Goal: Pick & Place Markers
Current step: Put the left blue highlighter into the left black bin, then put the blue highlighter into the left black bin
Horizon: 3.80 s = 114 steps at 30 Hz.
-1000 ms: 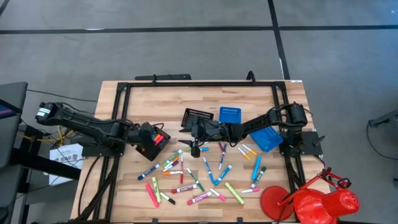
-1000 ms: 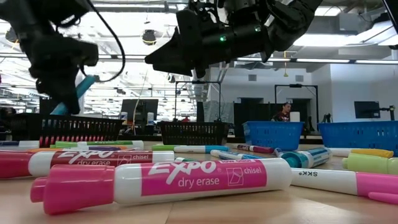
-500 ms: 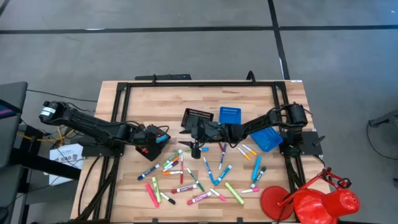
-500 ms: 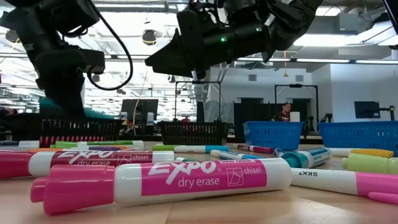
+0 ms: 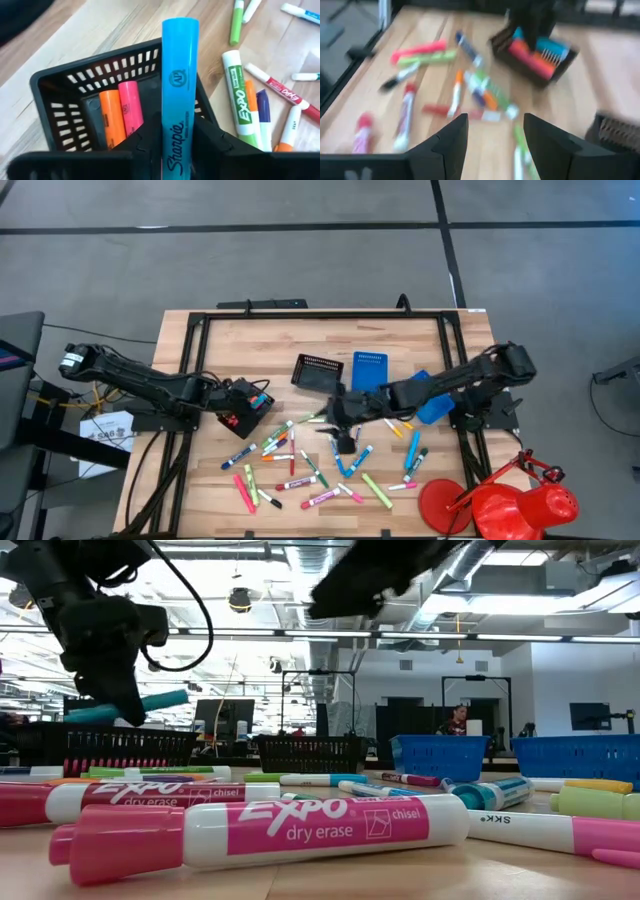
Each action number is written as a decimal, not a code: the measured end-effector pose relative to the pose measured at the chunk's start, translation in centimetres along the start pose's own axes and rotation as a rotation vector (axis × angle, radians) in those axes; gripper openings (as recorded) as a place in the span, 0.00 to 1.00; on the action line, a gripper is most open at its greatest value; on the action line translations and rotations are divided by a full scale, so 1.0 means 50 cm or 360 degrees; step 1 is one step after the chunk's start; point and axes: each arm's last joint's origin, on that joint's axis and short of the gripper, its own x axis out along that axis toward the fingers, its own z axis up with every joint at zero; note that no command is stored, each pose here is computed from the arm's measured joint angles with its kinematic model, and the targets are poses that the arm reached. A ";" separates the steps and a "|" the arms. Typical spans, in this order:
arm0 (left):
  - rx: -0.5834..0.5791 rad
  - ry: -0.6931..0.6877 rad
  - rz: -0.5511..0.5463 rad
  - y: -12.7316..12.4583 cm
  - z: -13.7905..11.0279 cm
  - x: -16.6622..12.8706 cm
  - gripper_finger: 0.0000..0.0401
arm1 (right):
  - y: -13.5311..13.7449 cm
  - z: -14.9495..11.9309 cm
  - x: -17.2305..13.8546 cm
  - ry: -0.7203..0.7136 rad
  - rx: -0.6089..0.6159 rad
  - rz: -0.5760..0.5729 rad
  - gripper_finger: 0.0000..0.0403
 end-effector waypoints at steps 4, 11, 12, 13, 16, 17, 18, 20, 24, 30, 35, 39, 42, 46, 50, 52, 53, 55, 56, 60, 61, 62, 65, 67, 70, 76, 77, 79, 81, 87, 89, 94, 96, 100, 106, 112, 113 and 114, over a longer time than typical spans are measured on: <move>0.0012 0.0036 0.0033 -0.001 -0.003 0.010 0.22 | 0.025 -0.027 -0.034 0.0290 0.0151 0.0001 0.48; 0.0029 0.0091 0.0083 -0.003 -0.007 0.026 0.31 | 0.053 -0.095 -0.063 0.0882 0.0282 -0.0052 0.54; 0.0029 0.0091 0.0083 -0.003 -0.007 0.026 0.32 | 0.056 -0.101 -0.067 0.0943 0.0305 -0.0067 0.54; 0.0029 0.0089 0.0085 -0.003 -0.007 0.026 0.34 | 0.058 -0.107 -0.072 0.0999 0.0340 -0.0086 0.54; 0.0025 0.0075 0.0078 -0.003 -0.006 0.025 0.37 | 0.063 -0.123 -0.087 0.1163 0.0565 -0.0193 0.54; 0.0025 0.0074 0.0077 -0.003 -0.006 0.024 0.37 | 0.064 -0.128 -0.092 0.1214 0.0692 -0.0235 0.54; 0.0024 0.0071 0.0075 -0.003 -0.006 0.024 0.38 | 0.064 -0.133 -0.096 0.1274 0.0832 -0.0283 0.54; 0.0022 0.0066 0.0070 -0.004 -0.005 0.024 0.38 | 0.064 -0.147 -0.101 0.1359 0.1118 -0.0407 0.53; 0.0019 0.0061 0.0066 -0.004 -0.004 0.024 0.37 | 0.064 -0.198 -0.112 0.1611 0.1424 -0.0563 0.53; 0.0016 0.0052 0.0058 -0.005 -0.003 0.024 0.36 | 0.067 -0.269 -0.121 0.1894 0.1666 -0.0645 0.53; 0.0013 0.0042 0.0049 -0.006 -0.002 0.024 0.36 | 0.067 -0.307 -0.121 0.1943 0.1786 -0.0721 0.53; 0.0013 0.0039 0.0046 -0.007 -0.002 0.024 0.35 | 0.068 -0.317 -0.113 0.1888 0.1837 -0.0711 0.53; 0.0016 0.0037 0.0044 -0.007 -0.001 0.024 0.35 | 0.069 -0.326 -0.107 0.1848 0.1885 -0.0702 0.53; 0.0014 0.0031 0.0038 -0.008 -0.001 0.024 0.34 | 0.070 -0.331 -0.103 0.1814 0.1911 -0.0678 0.51; 0.0012 0.0027 0.0034 -0.008 0.000 0.024 0.35 | 0.066 -0.326 -0.102 0.1814 0.1915 -0.0682 0.48; 0.0007 0.0012 0.0021 -0.010 0.002 0.024 0.35 | 0.065 -0.313 -0.103 0.1830 0.1907 -0.0673 0.47; 0.0004 0.0005 0.0015 -0.010 0.003 0.024 0.35 | 0.065 -0.305 -0.104 0.1841 0.1906 -0.0660 0.46; 0.0000 -0.0004 0.0007 -0.011 0.004 0.024 0.35 | 0.066 -0.291 -0.110 0.1880 0.1906 -0.0658 0.45; -0.0004 -0.0012 0.0000 -0.012 0.005 0.024 0.35 | 0.068 -0.284 -0.112 0.1889 0.1903 -0.0657 0.45; -0.0010 -0.0022 -0.0009 -0.013 0.006 0.024 0.34 | 0.075 -0.262 -0.118 0.1925 0.1906 -0.0634 0.44; -0.0011 -0.0024 -0.0011 -0.014 0.006 0.024 0.34 | 0.077 -0.261 -0.119 0.1930 0.1912 -0.0632 0.44; -0.0013 -0.0028 -0.0014 -0.014 0.007 0.024 0.34 | 0.081 -0.260 -0.119 0.1934 0.1922 -0.0631 0.44; -0.0013 -0.0029 -0.0015 -0.014 0.007 0.024 0.33 | 0.092 -0.261 -0.123 0.1977 0.1952 -0.0622 0.44; -0.0013 -0.0030 -0.0016 -0.014 0.007 0.024 0.32 | 0.099 -0.261 -0.124 0.2000 0.1982 -0.0623 0.44; -0.0014 -0.0038 -0.0023 -0.015 0.008 0.024 0.31 | 0.111 -0.262 -0.127 0.2003 0.2008 -0.0656 0.44; 0.0129 -0.0121 -0.0046 -0.020 0.016 0.021 0.31 | 0.127 -0.260 -0.123 0.1917 0.2083 -0.0696 0.44; 0.0149 -0.0153 -0.0055 -0.021 0.019 0.019 0.31 | 0.130 -0.259 -0.121 0.1903 0.2101 -0.0695 0.44; 0.0180 -0.0232 -0.0095 -0.024 0.027 0.012 0.31 | 0.134 -0.259 -0.119 0.1884 0.2135 -0.0699 0.44; 0.0197 -0.0288 -0.0128 -0.025 0.032 0.002 0.31 | 0.138 -0.269 -0.116 0.1866 0.2174 -0.0702 0.44; 0.0164 -0.0425 -0.0215 -0.021 0.042 -0.032 0.30 | 0.150 -0.308 -0.102 0.1779 0.2259 -0.0669 0.44; 0.0147 -0.0469 -0.0240 -0.019 0.044 -0.043 0.30 | 0.148 -0.317 -0.098 0.1723 0.2263 -0.0668 0.44; 0.0115 -0.0551 -0.0265 -0.014 0.048 -0.061 0.30 | 0.145 -0.327 -0.096 0.1651 0.2240 -0.0665 0.44; 0.0117 -0.0564 -0.0267 -0.013 0.049 -0.064 0.30 | 0.143 -0.330 -0.095 0.1622 0.2199 -0.0672 0.43; 0.0171 -0.0576 -0.0249 -0.013 0.049 -0.064 0.30 | 0.140 -0.330 -0.094 0.1609 0.2156 -0.0650 0.37; 0.0157 -0.0648 -0.0220 -0.014 0.055 -0.067 0.30 | 0.141 -0.323 -0.090 0.1591 0.2156 -0.0619 0.20; 0.0140 -0.0701 -0.0250 -0.018 0.061 -0.070 0.30 | 0.147 -0.278 -0.080 0.1487 0.2123 -0.0482 0.13; 0.0137 -0.0709 -0.0256 -0.018 0.062 -0.071 0.30 | 0.147 -0.270 -0.079 0.1460 0.2101 -0.0475 0.14; 0.0133 -0.0719 -0.0261 -0.019 0.063 -0.071 0.30 | 0.148 -0.263 -0.079 0.1441 0.2074 -0.0464 0.15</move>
